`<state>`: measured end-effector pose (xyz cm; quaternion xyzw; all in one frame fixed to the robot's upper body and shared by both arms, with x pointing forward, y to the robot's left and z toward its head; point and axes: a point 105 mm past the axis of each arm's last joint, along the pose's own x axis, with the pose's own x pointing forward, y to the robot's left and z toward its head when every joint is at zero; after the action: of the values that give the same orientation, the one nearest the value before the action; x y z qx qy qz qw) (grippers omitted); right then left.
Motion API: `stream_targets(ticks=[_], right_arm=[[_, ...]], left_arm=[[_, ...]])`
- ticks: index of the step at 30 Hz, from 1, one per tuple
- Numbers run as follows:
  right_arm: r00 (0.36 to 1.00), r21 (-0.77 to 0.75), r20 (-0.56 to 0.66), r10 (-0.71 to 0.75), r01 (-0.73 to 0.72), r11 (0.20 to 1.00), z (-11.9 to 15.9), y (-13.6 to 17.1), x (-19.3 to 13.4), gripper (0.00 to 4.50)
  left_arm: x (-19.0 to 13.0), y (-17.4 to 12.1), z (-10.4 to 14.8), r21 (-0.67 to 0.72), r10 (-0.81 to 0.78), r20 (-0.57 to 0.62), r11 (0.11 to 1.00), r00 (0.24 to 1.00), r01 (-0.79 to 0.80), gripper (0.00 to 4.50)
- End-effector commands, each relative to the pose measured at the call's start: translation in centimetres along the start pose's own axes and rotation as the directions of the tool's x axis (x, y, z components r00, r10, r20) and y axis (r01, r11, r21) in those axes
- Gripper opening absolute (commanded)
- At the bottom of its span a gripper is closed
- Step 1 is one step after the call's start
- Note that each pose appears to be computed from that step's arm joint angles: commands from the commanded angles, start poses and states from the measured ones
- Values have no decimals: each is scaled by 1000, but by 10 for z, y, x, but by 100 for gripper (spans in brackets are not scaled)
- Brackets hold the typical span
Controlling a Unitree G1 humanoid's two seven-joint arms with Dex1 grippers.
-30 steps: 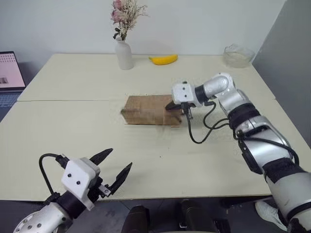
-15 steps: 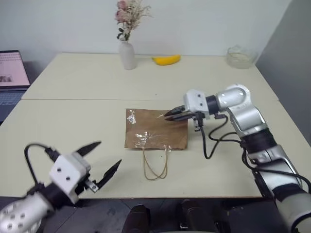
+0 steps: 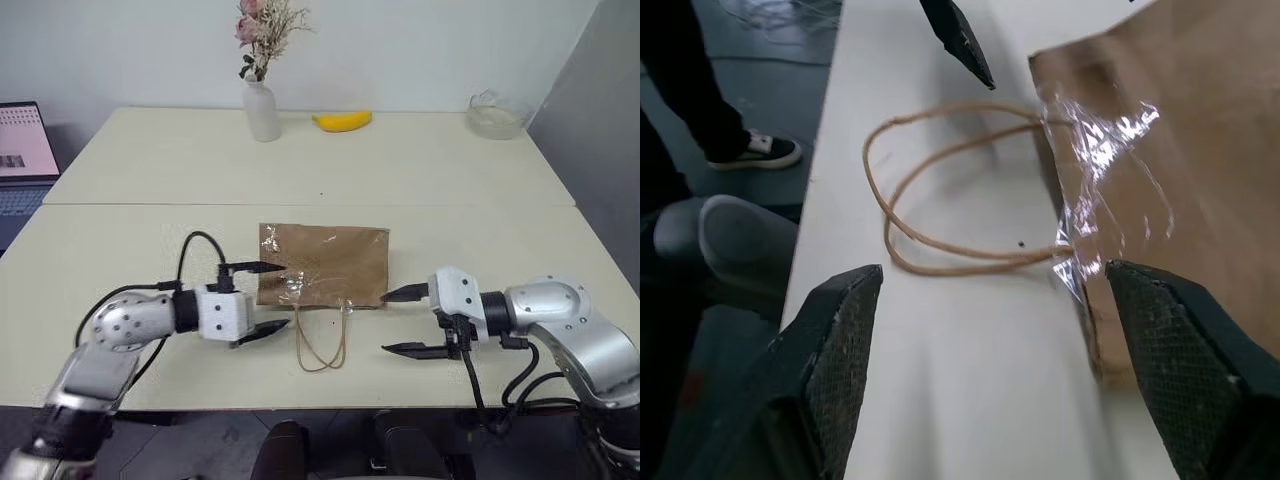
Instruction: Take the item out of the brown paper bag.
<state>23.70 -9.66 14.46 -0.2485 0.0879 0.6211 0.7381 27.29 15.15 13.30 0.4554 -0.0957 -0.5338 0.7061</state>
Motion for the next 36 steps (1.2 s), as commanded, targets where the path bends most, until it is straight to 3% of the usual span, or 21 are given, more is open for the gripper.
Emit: stream_targets(ticks=[1,8,18,21,32,36], right_arm=[[999,-19,7,-54,54,998,9,0,-8,380],[995,11,-15,-98,98,995,9,2,-16,380],[997,44,-18,-71,72,996,7,11,-15,380],[999,46,-14,-43,44,998,9,15,-11,385],[995,81,13,99,-100,992,10,41,7,385],[984,36,38,171,-173,984,18,46,25,385]], left_arm=[[12,-10,-1,65,-79,34,995,996,76,450],[28,-1,-6,113,-90,76,990,993,81,450],[48,-14,15,108,-136,187,987,973,117,450],[52,-14,22,54,-130,211,991,969,121,360],[46,42,37,-372,65,196,928,978,13,9],[46,61,41,-427,113,193,904,975,-21,4]])
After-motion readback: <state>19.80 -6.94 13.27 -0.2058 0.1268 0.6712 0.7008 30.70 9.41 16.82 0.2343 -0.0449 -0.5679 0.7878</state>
